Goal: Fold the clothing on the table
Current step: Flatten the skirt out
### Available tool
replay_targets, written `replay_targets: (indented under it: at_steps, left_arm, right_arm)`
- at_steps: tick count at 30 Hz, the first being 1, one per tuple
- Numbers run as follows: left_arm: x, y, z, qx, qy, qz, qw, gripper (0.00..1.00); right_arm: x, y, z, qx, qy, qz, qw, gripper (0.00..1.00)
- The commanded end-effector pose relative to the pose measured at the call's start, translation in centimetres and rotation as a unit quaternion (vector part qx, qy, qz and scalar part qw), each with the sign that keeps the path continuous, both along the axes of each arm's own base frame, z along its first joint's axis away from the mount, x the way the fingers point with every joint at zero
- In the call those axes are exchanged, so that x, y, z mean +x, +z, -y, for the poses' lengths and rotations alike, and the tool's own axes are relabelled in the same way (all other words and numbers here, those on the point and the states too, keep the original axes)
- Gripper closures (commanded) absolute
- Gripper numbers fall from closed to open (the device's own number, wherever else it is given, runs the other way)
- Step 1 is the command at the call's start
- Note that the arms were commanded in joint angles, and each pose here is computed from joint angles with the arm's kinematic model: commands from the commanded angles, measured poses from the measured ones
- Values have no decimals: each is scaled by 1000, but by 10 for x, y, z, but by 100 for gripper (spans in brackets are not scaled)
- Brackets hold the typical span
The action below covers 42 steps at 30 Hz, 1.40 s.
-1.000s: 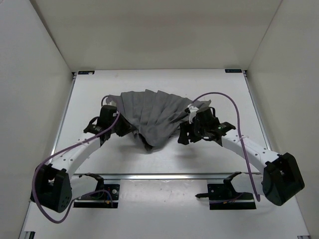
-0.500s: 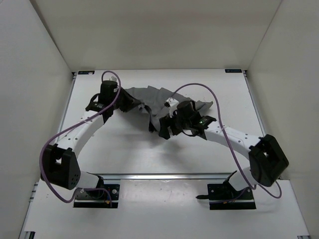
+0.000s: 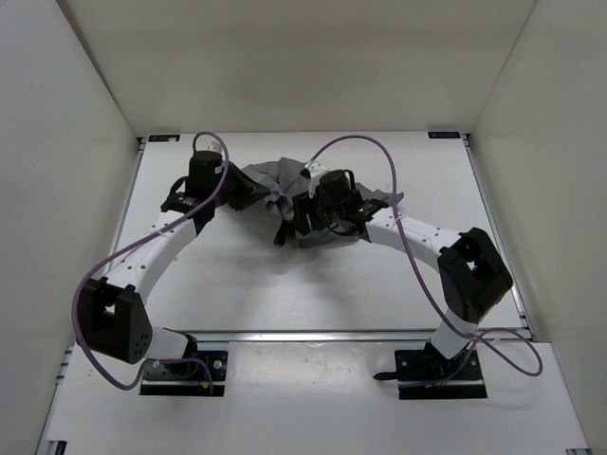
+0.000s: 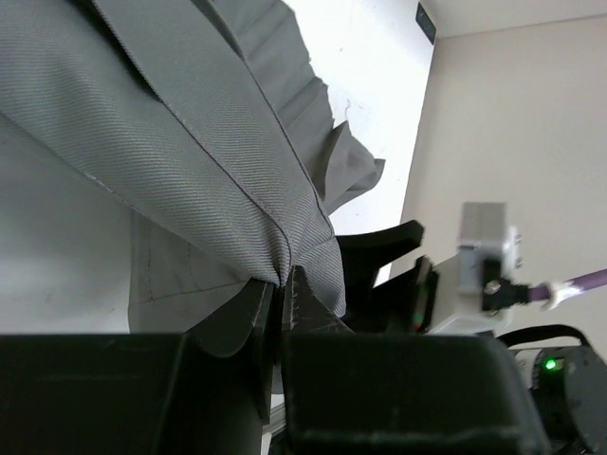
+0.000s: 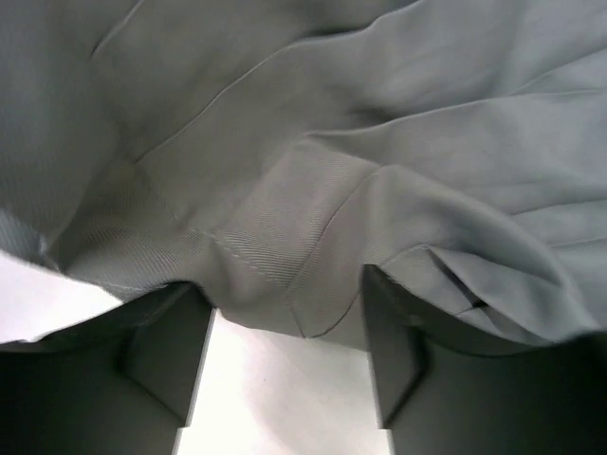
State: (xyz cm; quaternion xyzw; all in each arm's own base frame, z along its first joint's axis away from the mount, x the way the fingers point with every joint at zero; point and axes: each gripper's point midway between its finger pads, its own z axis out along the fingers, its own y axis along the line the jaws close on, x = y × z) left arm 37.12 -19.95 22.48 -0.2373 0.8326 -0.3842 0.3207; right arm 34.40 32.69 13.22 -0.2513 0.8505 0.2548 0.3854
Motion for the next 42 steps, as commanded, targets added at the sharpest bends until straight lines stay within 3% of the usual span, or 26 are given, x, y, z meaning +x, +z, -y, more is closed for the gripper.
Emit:
replay_targets:
  at_steps: [1, 7, 11, 14, 19, 23, 29, 32, 35, 42]
  left_arm:
    - [-8, 16, -8, -15, 1, 20, 1000, 100]
    - [-15, 19, -5, -9, -6, 21, 1000, 100]
    - [-23, 11, -12, -1, -3, 15, 1000, 100]
    - [-34, -5, -19, 18, 8, 3, 1000, 100]
    - [-49, -41, -36, 30, 26, -32, 999, 100]
    - [-45, -50, -36, 37, 30, -38, 998, 100]
    - [-43, -62, -30, 35, 25, -51, 998, 100]
    - [-42, -67, -29, 36, 21, -54, 998, 100]
    - [-41, -71, -28, 40, 18, -57, 997, 100]
    - [-42, -84, -30, 39, 19, -68, 997, 100]
  right_arm:
    - [29, 32, 2, 26, -37, 52, 998, 44]
    - [50, 20, 24, -37, -87, 69, 993, 75]
    - [79, 34, 68, -68, -156, 82, 982, 98]
    - [103, 56, 110, -83, -197, 98, 972, 99]
    - [125, 92, 159, -95, -228, 122, 961, 88]
    - [114, 74, 164, -95, -208, 97, 969, 73]
    - [57, 15, 141, -70, -184, 7, 980, 64]
    - [26, 19, 123, -27, -153, -8, 988, 61]
    - [-8, 29, 100, 2, -107, 6, 994, 52]
    - [-58, 35, 81, 5, -74, 15, 997, 35]
